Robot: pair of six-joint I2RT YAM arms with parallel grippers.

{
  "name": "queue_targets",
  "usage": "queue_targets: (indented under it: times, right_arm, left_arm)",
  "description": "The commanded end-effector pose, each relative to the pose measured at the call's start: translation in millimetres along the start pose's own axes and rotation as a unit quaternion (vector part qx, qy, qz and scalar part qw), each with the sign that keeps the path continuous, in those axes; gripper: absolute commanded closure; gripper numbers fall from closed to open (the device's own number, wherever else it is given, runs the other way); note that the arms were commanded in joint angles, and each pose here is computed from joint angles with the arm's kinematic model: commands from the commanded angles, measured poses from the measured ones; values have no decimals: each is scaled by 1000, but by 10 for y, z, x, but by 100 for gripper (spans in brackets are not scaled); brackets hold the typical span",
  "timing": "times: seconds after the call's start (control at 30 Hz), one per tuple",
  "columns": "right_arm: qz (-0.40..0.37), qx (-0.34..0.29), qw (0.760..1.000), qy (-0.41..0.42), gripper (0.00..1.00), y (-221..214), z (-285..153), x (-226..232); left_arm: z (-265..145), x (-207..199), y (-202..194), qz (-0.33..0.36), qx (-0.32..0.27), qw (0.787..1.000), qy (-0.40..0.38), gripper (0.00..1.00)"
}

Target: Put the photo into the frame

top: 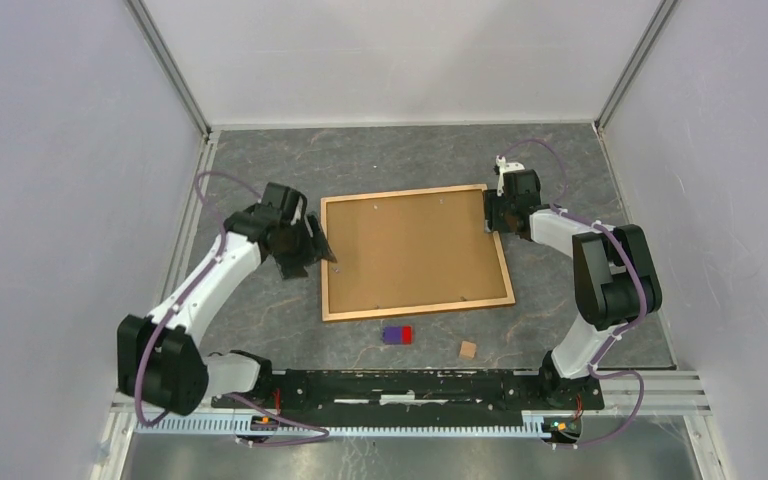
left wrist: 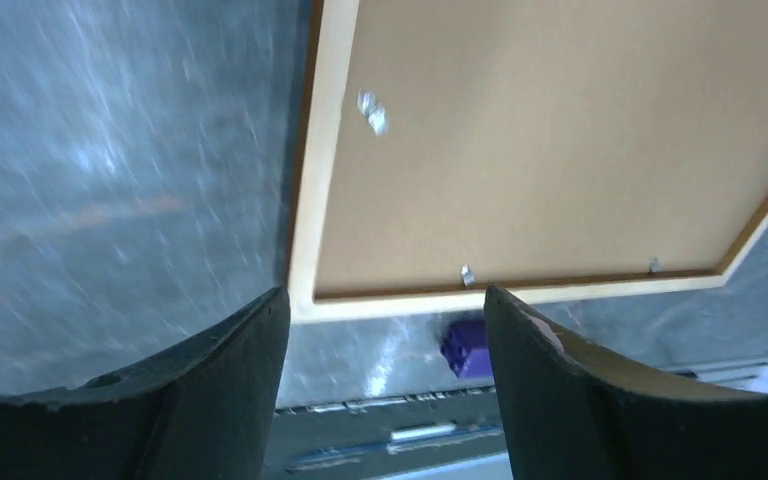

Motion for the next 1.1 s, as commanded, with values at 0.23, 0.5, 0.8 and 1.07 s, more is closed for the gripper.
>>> queue_targets:
  times: [0.23, 0.5, 0.8, 1.07]
  right_arm:
    - [6, -12, 1000, 8, 39, 30, -49, 16]
    - [8, -15, 1000, 15, 39, 33, -35, 44]
    - [9, -14, 999, 29, 40, 66, 36, 92]
    - [9, -10, 999, 34, 41, 43, 72, 111]
  left_arm:
    - [110, -238, -977, -418, 78, 903, -62, 25]
    - [399, -222, -1002, -443, 98, 891, -1, 38]
    - [683, -252, -981, -439, 102, 892, 13, 26]
    - [734, -111, -1035, -452, 89, 887, 40, 35]
Point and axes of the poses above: each gripper's point midway between its finger pads, its own z axis out along the fingers, its own x axis along the line the jaws close on, y = z × x, the point moved 2 cm from there along -z, back along the fingers, and after that the axes turned 4 degrees about -z, right-handed, at the moved point
